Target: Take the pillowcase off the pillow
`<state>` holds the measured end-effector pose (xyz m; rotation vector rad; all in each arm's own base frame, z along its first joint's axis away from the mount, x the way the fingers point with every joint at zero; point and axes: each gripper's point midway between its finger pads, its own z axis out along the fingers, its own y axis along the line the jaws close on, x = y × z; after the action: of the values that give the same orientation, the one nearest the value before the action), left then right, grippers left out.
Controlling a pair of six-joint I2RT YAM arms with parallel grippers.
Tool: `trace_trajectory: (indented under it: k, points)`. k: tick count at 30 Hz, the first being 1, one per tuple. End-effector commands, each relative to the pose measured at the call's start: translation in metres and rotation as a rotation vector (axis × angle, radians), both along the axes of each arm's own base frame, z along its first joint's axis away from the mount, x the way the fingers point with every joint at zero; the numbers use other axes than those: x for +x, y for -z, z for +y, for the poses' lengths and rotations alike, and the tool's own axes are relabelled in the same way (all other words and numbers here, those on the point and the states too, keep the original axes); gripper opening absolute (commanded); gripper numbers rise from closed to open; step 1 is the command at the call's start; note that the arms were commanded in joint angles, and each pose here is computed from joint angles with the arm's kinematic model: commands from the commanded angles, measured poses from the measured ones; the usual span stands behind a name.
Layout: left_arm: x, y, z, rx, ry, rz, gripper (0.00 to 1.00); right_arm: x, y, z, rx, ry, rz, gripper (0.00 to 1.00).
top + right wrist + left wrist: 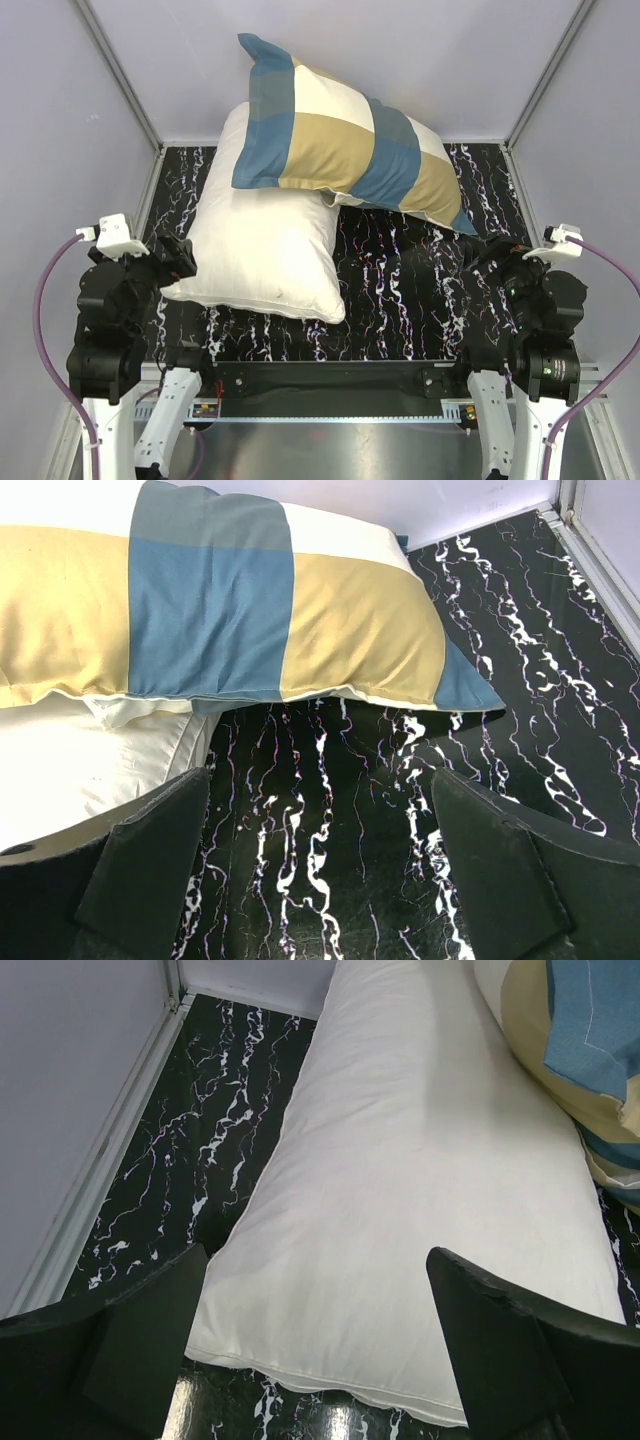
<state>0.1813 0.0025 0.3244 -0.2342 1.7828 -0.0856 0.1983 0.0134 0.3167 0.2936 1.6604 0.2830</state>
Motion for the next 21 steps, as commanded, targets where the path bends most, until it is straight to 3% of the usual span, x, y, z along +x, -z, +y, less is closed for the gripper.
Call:
trace_trajectory:
  k: [1, 9, 14, 21]
  points:
    - [0.001, -0.014, -0.002, -0.006, 0.010, -0.027, 0.99, 0.002, 0.001, -0.004, 0.001, 0.025, 0.007, 1.00]
    - [0.009, -0.018, -0.016, -0.017, 0.085, -0.048, 0.99, 0.004, 0.004, -0.004, 0.004, 0.019, 0.028, 1.00]
    - [0.027, -0.043, -0.059, -0.126, 0.298, -0.113, 0.99, 0.004, 0.006, -0.002, 0.005, 0.008, 0.034, 1.00]
    - [0.060, -0.070, -0.086, -0.238, 0.411, -0.167, 0.99, 0.021, 0.026, 0.040, 0.097, -0.237, 0.104, 1.00]
